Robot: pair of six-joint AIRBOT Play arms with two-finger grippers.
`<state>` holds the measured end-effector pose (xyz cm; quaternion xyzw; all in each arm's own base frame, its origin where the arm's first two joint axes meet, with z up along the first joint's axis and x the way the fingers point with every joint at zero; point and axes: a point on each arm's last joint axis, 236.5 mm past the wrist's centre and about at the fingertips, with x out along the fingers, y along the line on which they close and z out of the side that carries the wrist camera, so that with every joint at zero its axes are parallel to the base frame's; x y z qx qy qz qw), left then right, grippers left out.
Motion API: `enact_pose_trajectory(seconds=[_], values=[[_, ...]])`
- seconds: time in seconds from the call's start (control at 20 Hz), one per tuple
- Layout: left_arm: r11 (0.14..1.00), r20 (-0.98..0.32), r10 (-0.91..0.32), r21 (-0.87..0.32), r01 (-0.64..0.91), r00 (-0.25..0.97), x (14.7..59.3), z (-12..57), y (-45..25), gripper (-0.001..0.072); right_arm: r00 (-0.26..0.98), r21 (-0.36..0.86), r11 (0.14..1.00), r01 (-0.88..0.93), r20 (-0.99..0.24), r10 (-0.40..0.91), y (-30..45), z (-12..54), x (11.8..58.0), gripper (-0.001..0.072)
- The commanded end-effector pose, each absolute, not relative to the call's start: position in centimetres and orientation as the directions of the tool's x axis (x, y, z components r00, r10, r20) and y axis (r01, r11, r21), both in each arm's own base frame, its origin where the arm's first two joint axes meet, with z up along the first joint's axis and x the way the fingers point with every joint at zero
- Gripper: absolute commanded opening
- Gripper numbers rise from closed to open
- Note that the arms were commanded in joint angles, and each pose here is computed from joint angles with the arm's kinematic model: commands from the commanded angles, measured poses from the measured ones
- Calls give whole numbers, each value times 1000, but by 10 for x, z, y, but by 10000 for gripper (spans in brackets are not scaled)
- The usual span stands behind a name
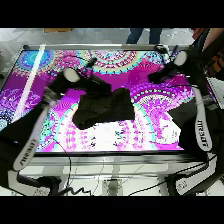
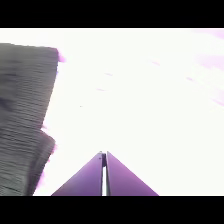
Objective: Fold the clothes and pants, and hang the long-sleeved shirts on hangers.
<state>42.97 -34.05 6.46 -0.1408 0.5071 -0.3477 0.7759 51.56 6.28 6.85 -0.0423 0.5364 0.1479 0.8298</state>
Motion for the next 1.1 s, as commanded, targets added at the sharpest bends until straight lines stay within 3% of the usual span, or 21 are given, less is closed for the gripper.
enact_pose_trajectory(seconds=[0.0, 0.1, 0.3, 0.45, 0.55, 0.65, 0.7, 0.75, 0.85, 1.05], values=[[681, -625, -723, -575, 453, 294, 422, 49, -414, 98, 365, 99, 974, -203, -916, 169, 11, 72, 507, 36], [664, -610, -737, -572, 482, 291, 411, 50, -434, 675, 368, 99, 979, -180, -916, 160, -1, 72, 507, 36], [648, -592, -744, -523, 554, 311, 414, 63, -432, 698, 366, 89, 984, -155, -920, 141, -20, 66, 506, 36], [666, -565, -738, -521, 534, 368, 434, 88, -404, 698, 283, 144, 979, -143, -942, 180, -33, 31, 487, 35], [678, -543, -731, -518, 521, 413, 448, 109, -382, 698, 184, 341, 912, -229, -905, 385, -4, -1, 459, 35], [690, -529, -723, -516, 507, 445, 457, 125, -362, 698, 112, 620, 729, -290, -734, 670, 51, -9, 431, 35], [695, -525, -718, -515, 501, 457, 460, 131, -354, 698, 128, 705, 659, -263, -651, 748, 70, -9, 430, 37], [700, -522, -714, -515, 494, 467, 464, 134, -346, 697, 169, 754, 620, -218, -596, 785, 82, -11, 435, 96], [707, -519, -707, -515, 485, 479, 469, 136, -339, 697, 241, 781, 608, -144, -568, 787, 100, -25, 447, 699], [719, -535, -694, -491, 491, 481, 469, 133, -334, 698, 253, 715, 687, -134, -645, 721, 151, -47, 458, 703]])
